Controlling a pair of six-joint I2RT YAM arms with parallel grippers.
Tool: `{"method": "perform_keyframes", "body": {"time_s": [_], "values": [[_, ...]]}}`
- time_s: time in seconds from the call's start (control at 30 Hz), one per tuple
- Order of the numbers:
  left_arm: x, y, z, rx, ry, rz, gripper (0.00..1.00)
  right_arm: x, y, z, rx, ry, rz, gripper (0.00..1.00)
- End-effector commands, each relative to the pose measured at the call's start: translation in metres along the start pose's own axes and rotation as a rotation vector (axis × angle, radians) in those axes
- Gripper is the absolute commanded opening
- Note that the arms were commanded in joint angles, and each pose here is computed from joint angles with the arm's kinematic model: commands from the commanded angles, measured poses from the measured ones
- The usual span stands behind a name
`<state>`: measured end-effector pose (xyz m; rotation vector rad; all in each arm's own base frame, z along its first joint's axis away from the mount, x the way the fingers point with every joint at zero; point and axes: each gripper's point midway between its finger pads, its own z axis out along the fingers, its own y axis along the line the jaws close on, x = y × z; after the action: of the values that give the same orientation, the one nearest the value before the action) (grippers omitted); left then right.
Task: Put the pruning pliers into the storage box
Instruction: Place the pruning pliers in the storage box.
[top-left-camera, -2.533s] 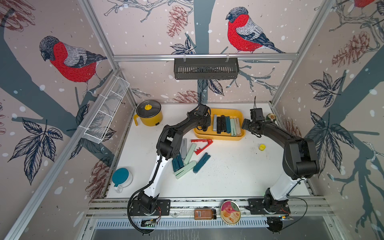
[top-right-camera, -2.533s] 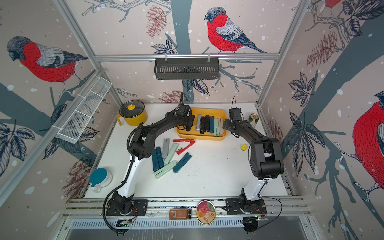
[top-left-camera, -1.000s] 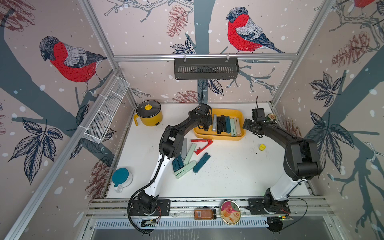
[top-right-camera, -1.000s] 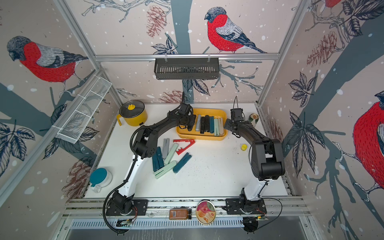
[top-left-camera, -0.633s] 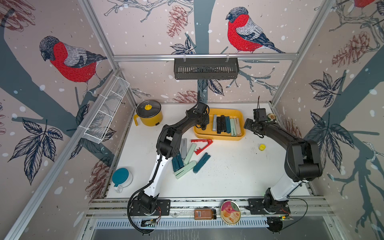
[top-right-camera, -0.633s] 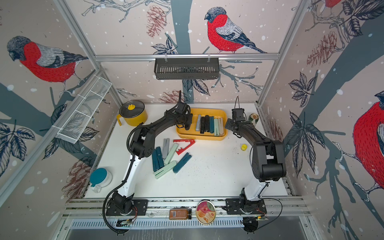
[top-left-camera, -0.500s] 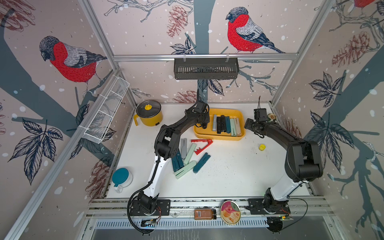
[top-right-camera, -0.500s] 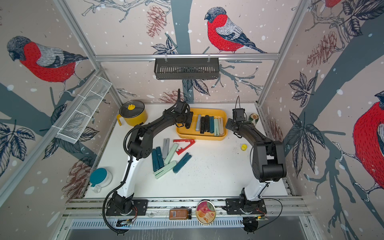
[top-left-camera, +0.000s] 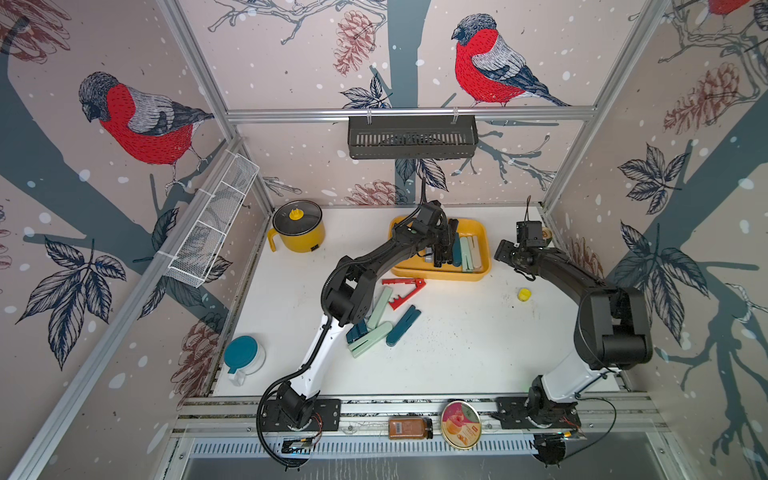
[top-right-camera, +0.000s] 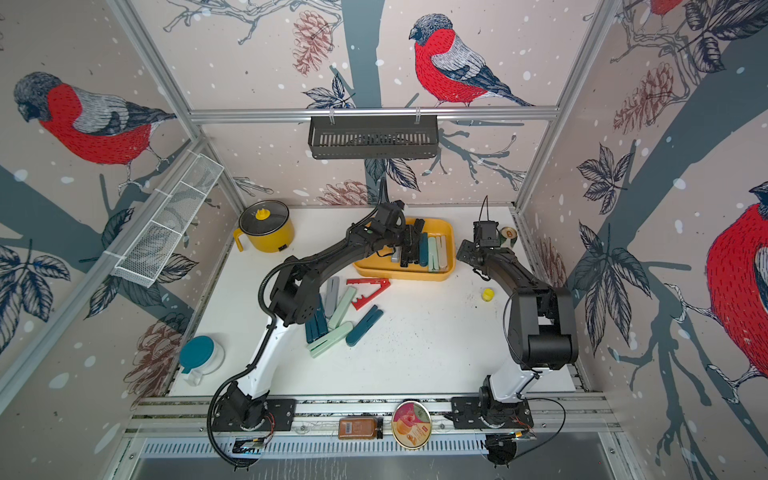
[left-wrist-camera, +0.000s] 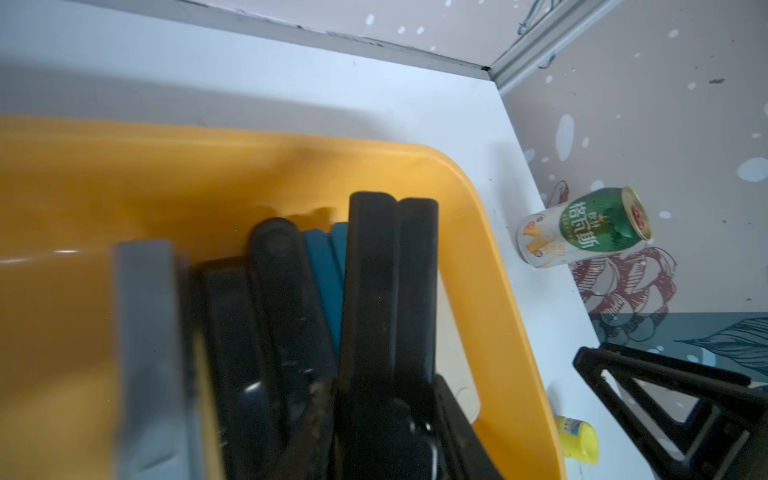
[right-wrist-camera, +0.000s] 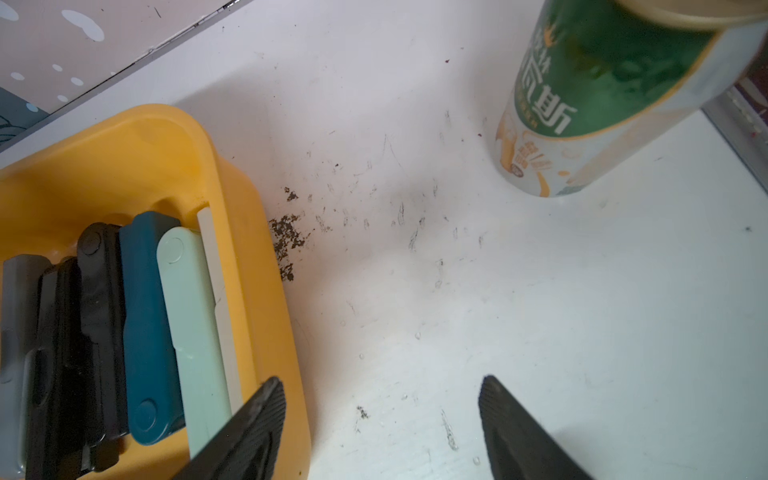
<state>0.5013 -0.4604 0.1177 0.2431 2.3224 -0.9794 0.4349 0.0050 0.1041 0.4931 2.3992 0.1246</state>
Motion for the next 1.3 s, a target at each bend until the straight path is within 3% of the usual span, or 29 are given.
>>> {"method": "perform_keyframes", "body": {"time_s": [0.0,0.2,0.5,1.03,1.27], "values": [[-0.002,-0.016,0.009,0.068,-0.007,-0.056,0.05,-0.007,-0.001,-0.005,-0.015,-0.032,0.012,0.75],[0.006,-0.026,0.018,0.073,-0.02,-0.049,0.06,-0.005,-0.01,-0.008,-0.017,-0.036,0.03,0.75],[0.028,-0.017,0.033,-0.023,0.017,-0.036,0.18,0.0,-0.012,-0.006,-0.024,-0.027,0.034,0.75],[0.043,-0.017,0.045,-0.03,0.04,-0.034,0.46,0.002,-0.017,-0.013,-0.03,-0.038,0.043,0.75],[0.043,-0.025,0.045,0.014,0.048,-0.054,0.47,0.002,-0.02,-0.017,-0.028,-0.046,0.049,0.75]]}}
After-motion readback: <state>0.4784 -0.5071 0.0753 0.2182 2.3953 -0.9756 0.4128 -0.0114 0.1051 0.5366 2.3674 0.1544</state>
